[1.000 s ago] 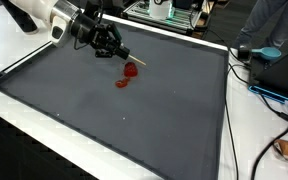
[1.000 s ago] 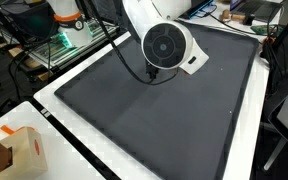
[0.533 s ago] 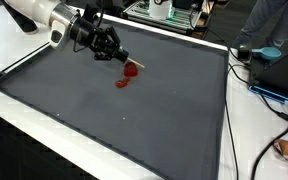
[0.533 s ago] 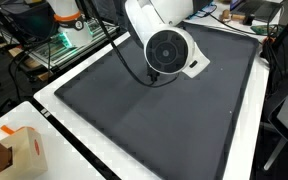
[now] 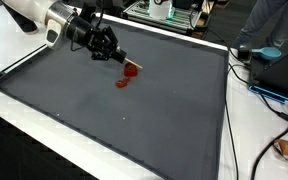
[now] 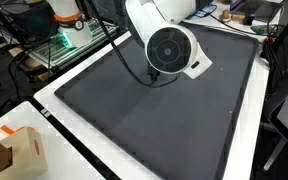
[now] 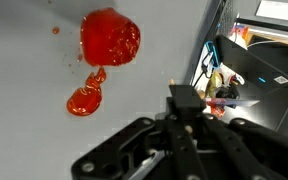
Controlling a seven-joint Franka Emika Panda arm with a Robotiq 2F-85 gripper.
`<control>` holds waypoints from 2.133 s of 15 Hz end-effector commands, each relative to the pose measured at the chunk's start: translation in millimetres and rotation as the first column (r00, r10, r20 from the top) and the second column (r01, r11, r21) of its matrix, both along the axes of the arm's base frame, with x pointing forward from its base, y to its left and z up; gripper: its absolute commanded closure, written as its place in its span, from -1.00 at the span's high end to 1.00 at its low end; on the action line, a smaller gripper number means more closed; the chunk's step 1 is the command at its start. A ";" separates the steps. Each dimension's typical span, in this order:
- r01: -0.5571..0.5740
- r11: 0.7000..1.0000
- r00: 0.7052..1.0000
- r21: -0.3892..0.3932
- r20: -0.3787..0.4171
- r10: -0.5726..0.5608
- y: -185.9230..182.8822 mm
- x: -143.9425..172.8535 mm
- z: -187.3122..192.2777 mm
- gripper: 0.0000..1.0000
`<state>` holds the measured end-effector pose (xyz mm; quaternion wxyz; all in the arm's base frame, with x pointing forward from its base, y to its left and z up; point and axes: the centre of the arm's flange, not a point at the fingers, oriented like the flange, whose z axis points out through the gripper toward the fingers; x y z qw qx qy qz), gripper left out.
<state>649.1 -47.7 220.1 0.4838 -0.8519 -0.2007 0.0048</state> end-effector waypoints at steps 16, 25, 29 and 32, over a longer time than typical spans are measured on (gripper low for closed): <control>-0.020 0.941 0.999 -0.337 -0.040 0.006 3.2 13.3 78.5 -0.94; 0.021 0.797 0.999 -0.604 0.048 0.010 34.4 14.7 113.8 -0.94; 0.054 0.725 0.996 -0.686 0.087 0.008 46.0 15.7 118.1 -0.94; 0.076 0.686 0.994 -0.724 0.107 0.003 52.9 14.9 118.2 -0.94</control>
